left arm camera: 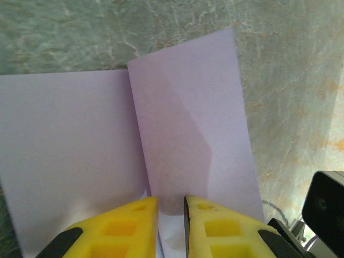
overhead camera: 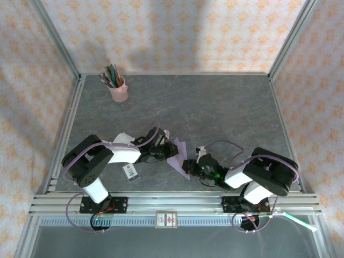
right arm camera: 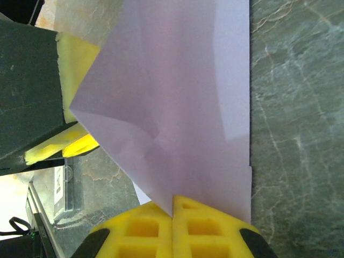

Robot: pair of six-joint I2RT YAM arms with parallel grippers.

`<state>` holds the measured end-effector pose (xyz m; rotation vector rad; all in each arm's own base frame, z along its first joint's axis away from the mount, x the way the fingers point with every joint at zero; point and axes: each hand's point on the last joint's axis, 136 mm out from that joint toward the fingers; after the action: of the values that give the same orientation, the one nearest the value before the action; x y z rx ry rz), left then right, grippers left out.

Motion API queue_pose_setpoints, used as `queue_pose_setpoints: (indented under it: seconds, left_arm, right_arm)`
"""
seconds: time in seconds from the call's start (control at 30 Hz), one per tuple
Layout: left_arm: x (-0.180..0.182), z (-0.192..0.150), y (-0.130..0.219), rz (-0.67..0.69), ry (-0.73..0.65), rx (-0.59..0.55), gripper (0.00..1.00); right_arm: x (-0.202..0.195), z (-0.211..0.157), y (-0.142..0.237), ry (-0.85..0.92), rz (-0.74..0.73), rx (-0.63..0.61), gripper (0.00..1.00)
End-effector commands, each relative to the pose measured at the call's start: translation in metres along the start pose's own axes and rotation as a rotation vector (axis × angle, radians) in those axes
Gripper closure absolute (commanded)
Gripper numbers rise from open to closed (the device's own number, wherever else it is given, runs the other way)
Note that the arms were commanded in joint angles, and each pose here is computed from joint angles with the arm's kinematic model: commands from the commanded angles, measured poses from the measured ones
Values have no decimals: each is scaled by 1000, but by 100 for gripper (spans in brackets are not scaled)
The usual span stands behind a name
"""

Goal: Fold a paper plane with a square sheet of paper (pick it up from the middle)
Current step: Fourth fold the wing at the center of the table.

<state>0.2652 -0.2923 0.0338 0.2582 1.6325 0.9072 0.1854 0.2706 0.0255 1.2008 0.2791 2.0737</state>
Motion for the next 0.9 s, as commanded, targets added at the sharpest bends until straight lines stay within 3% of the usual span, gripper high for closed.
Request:
queue_pose_setpoints:
  seconds: [0.0,0.3,0.87]
  left_arm:
    - [-3,5,10,12,-23,-51,78]
    - [-7,-11,19,-54,-22,-14,78]
    - [-23,-21,-9,-68,-45,63,78]
  right_arm:
    - [-10,3,0,4,-51,-13,96]
    - [-13,1,1,-3,-60,-12,97]
    - [-11,2,0,6,-54,-10,94]
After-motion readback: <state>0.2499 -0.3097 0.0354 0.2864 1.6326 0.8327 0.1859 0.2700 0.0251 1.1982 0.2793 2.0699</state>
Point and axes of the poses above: each hand's point on the last joint's axis, 136 mm out from that joint toward the fingers, its own y axis back along the fingers, its own x axis along the line the jaws close on, z = x × y, and after that the axes turned 13 degrees about y, right-handed
